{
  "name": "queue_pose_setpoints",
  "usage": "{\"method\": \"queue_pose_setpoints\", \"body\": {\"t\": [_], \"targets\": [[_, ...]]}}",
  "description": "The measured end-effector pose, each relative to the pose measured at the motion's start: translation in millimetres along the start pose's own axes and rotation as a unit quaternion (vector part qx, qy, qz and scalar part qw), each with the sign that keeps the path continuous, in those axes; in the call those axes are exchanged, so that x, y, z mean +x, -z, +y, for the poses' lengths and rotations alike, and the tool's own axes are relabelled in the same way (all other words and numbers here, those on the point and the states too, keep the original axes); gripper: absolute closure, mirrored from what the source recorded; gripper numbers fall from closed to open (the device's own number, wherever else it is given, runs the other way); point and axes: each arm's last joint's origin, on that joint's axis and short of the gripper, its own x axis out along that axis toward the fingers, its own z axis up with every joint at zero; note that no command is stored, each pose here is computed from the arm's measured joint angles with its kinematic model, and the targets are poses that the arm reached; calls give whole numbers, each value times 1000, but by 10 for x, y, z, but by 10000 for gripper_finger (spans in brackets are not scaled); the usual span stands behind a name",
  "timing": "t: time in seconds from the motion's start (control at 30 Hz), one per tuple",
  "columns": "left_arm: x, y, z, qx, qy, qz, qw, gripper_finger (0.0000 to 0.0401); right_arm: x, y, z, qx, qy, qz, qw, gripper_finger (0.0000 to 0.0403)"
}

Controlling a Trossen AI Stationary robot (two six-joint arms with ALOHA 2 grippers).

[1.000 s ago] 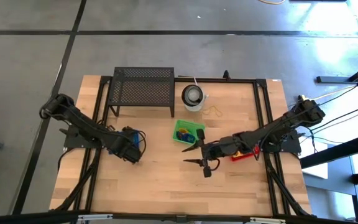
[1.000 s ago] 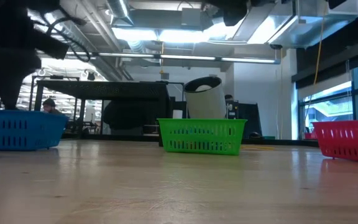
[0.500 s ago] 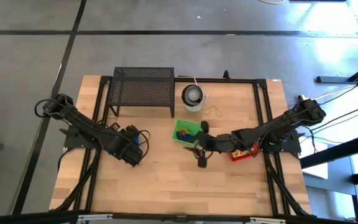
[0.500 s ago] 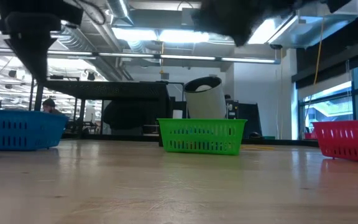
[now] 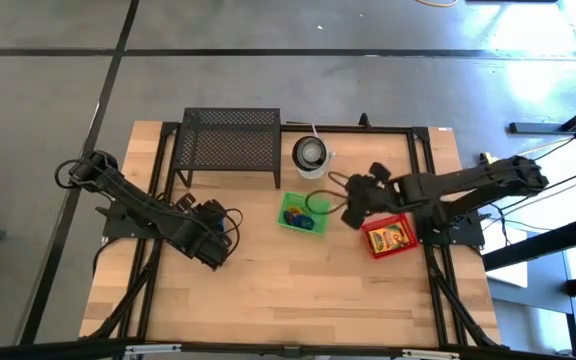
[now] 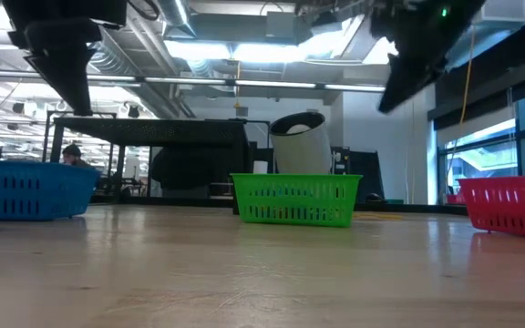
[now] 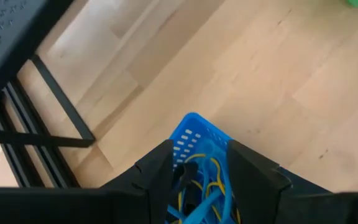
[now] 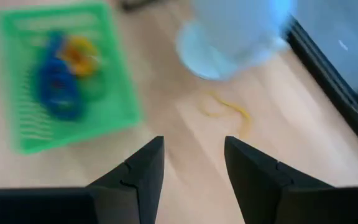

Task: Pick & Place Office Desk Supplies
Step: Put the yellow rubber band into the blue bin

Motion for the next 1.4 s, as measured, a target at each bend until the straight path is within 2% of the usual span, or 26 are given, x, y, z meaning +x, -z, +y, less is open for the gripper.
{"method": "queue_pose_setpoints", "body": {"t": [0.13,0.27,0.43,0.57,0.7,0.97,1.13,1.27,1.4], "targets": [[1,-5,2,0,-3,-10,1000,258,203,60,-163,25,48,32,998,234],[0,-9,3,0,-5,-17,1000,258,451,182,-305,57,58,60,995,234],[1,-9,3,0,-5,-17,1000,258,783,333,-509,111,13,83,990,234],[1,-12,3,0,-6,-21,1000,258,1005,424,-674,161,-39,67,984,234],[0,-15,1,-1,-6,-27,1000,258,1123,505,-812,196,-35,50,979,234],[-1,-28,5,-1,-12,-48,999,258,1225,523,-835,181,-33,45,982,228],[-2,-35,4,-2,-14,-60,998,258,1412,543,-811,177,-27,55,982,192],[-1,-35,3,-2,-14,-59,998,258,1571,577,-852,176,-2,63,982,162],[-1,-35,2,-2,-13,-59,998,258,1670,601,-915,181,-7,79,980,150]]}}
